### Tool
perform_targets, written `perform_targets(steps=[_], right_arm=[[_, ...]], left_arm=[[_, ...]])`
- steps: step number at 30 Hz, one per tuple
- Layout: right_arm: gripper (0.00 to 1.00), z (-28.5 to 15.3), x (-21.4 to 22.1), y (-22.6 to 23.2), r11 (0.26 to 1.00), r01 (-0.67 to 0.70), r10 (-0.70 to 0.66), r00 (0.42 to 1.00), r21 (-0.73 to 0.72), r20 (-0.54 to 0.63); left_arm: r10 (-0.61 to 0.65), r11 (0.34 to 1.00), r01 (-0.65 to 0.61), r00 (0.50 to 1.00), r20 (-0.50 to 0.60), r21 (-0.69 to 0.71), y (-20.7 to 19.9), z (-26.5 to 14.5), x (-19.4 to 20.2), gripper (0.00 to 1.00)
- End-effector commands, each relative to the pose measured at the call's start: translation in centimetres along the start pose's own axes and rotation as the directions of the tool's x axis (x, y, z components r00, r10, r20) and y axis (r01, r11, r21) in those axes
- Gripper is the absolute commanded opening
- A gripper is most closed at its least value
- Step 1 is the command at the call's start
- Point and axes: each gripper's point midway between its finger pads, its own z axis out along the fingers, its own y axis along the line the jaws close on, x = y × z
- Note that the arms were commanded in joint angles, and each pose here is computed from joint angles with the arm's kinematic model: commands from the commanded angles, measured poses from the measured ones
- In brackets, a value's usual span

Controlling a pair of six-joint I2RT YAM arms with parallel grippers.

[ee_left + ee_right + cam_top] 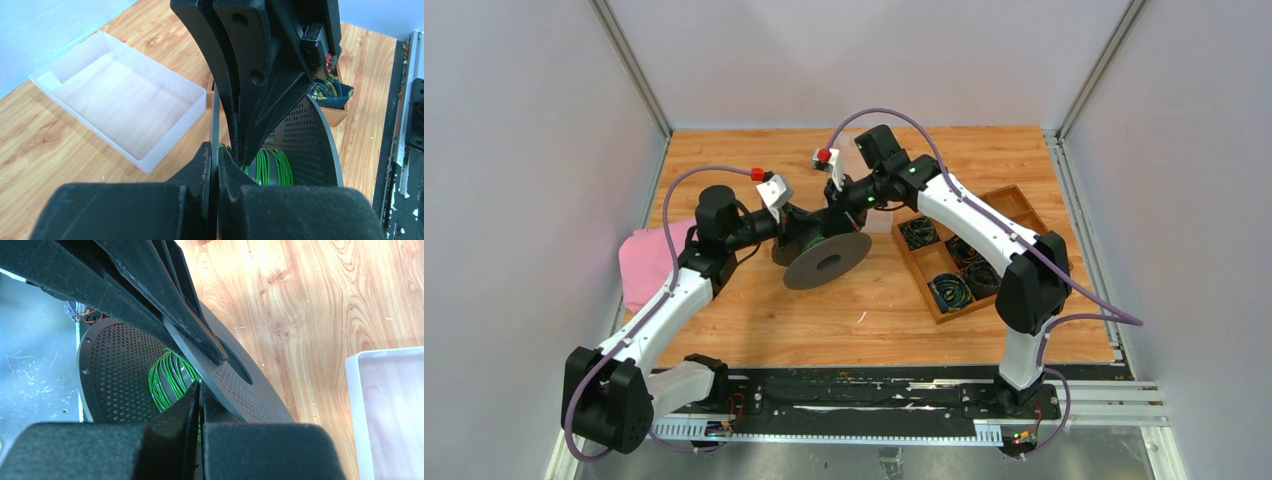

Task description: Wrap the cables

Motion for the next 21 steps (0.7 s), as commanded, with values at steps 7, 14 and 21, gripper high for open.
perform_targets(steps=[7,14,21], right_arm=[[0.01,0.8,3.7,-1.2,0.999,0.033,-0.028,0.991,0.037,-0.131],[0.01,1.0,4.0,-0.5,1.000,-0.027,0.028,0.990,0.011,-0.139],[0.01,1.0,5.5,-0.2,0.997,-0.083,0.082,0.981,0.001,-0.173]], left_arm=[[0.121,0.992,-0.116,0.974,0.190,-0.039,0.5,-0.4,-6.4,0.00],[0.011,0.999,-0.006,0.989,0.149,-0.034,0.7,0.1,-3.9,0.00],[-0.161,0.987,0.161,0.982,0.095,0.017,0.1,0.9,-1.4,0.00]])
